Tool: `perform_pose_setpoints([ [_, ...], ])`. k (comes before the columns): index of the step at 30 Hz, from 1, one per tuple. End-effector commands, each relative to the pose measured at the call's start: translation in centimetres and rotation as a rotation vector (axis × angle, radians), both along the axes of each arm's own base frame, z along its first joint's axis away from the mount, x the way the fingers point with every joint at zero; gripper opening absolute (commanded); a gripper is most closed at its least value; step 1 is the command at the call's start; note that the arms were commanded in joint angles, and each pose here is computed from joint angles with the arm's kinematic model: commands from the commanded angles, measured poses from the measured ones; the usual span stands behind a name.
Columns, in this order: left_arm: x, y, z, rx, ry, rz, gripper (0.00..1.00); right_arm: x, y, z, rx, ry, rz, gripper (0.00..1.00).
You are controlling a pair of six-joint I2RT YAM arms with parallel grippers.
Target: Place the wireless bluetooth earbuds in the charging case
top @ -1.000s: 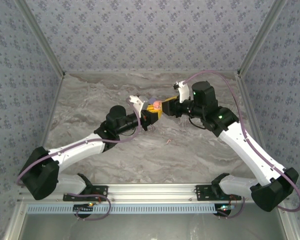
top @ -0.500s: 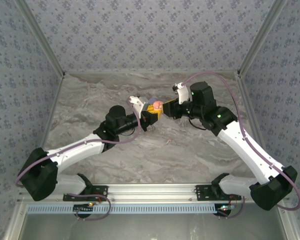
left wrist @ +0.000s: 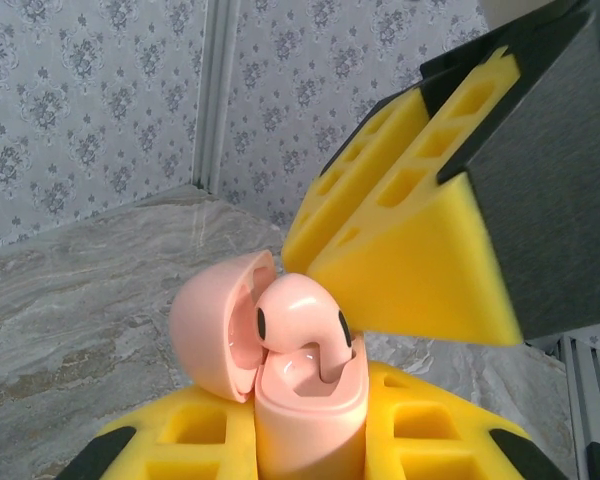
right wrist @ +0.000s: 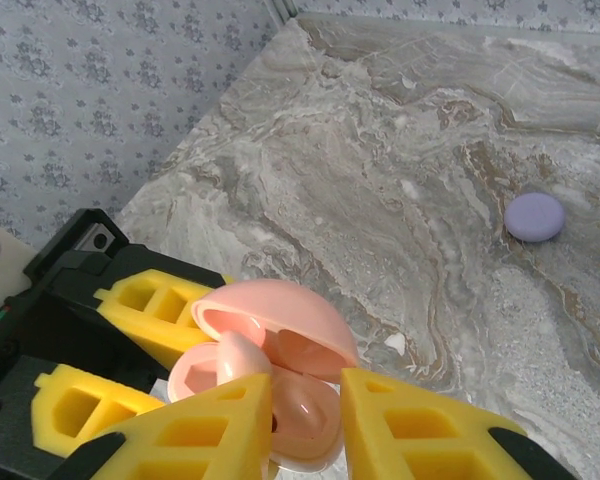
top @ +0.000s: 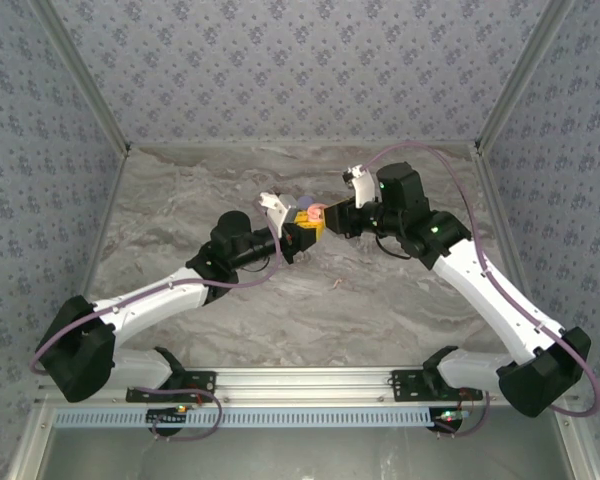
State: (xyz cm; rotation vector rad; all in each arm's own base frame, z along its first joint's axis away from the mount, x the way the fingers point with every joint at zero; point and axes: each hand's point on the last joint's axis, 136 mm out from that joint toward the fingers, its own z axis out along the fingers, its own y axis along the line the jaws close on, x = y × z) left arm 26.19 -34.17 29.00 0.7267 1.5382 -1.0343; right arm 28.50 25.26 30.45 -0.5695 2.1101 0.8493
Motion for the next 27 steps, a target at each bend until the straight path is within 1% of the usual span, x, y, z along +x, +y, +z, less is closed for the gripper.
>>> perform_pose_setpoints([
  [1, -1.1, 0.1, 3.0, -0.062, -0.075, -0.033, 0.13, -0.3, 0.2, 0.4, -0.007, 0.008, 0.023, 0.27],
  [12, -1.4, -0.5, 2.5, -0.04, -0.062, -0.074, 0.13, -0.9, 1.0, 0.4, -0.007, 0.012, 0.074, 0.29],
  [18, -1.5, -0.5, 2.1, -0.024, -0.061, -0.08, 0.13, -0.6, 0.5, 0.3, -0.039, 0.002, 0.046, 0.32],
  [20, -1.1, -0.3, 1.9, -0.016, -0.051, -0.049, 0.13, -0.2, -0.1, 0.4, -0.053, -0.006, 0.008, 0.33],
  [22, -0.1, 0.3, 1.4, 0.001, -0.035, 0.014, 0.13, 0.3, -0.8, 0.4, -0.069, -0.019, -0.043, 0.35],
  [27, 0.6, 1.1, 0.3, 0.048, -0.01, 0.082, 0.13, 2.1, -4.4, -1.1, -0.173, -0.004, -0.247, 0.37],
])
